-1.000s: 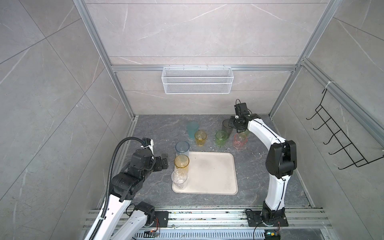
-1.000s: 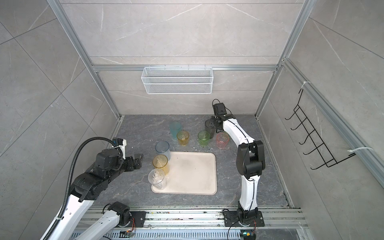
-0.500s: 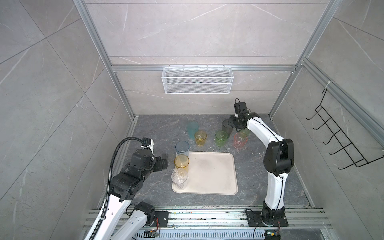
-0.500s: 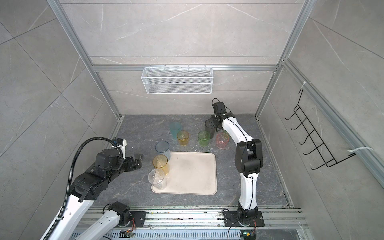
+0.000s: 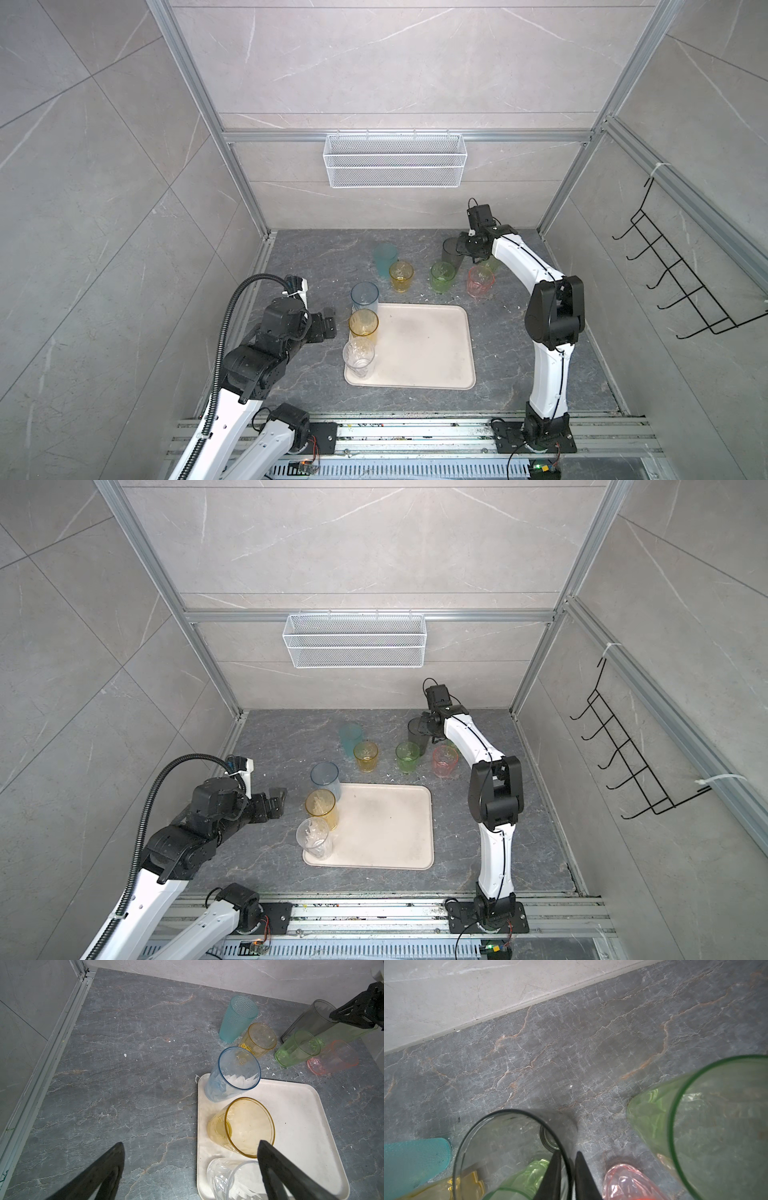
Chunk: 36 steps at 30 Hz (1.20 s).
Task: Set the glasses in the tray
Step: 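Hover the right gripper above the grey cup while the left gripper holds back, then lower the right gripper into the grey cup and close on its rim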
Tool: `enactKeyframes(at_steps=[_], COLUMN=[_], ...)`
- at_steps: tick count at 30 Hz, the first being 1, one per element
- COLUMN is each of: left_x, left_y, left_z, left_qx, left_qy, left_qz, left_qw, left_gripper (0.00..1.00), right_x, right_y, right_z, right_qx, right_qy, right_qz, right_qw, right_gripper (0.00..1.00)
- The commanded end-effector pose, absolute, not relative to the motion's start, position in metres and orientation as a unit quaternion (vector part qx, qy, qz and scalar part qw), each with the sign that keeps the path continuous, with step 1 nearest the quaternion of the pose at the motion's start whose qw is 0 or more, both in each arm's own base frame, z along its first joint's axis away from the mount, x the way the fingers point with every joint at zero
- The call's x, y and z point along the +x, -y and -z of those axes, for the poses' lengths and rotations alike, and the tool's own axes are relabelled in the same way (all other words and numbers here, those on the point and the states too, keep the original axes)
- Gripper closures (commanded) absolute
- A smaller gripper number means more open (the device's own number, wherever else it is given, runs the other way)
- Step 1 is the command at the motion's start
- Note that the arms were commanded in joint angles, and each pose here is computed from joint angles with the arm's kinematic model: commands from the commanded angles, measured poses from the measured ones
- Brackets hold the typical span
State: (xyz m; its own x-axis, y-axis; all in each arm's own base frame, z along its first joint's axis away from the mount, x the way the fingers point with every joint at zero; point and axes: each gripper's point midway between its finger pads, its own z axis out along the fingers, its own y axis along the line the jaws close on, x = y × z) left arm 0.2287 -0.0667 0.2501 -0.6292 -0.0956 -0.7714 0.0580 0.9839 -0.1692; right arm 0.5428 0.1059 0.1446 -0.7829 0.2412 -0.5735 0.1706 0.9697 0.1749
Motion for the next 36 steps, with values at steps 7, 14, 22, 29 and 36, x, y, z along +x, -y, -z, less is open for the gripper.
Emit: enactKeyframes(at_steps=[7,14,22,29,36], left_x=[0.231,0.232,0.231,0.231,0.23], left_y=[0.072,0.073,0.073,0.073,0.072], left_z=[-0.253,-0.254,-0.254,-0.256,-0.256], left_qx=[0.002,0.0,-0.002,-0.008,-0.009], left_qy=[-0.894,-0.893,-0.892,-0.89,-0.889], left_qz=[0.099,0.104,0.107,0.112,0.111], left_qw=[0.436,0.438,0.439,0.441,0.444], left_gripper=[0.0,0.0,0.0,0.0,0.0], right_x=[0.542,0.531,0.513,0.49,0.461], right_y=[-0.101,-0.1,-0.099,-0.103,-0.111], right_z=[-0.154,-0.175,-0.214,-0.251,-0.291], right_qx=[0.107,0.105,0.1,0.076,0.056], right_qy=[-0.942,-0.938,-0.927,-0.919,-0.909], right_qz=[-0.044,-0.042,-0.038,-0.005,-0.003], right_qw=[0.316,0.328,0.36,0.386,0.413], right_gripper=[0.95,1.0,1.0,1.0,1.0])
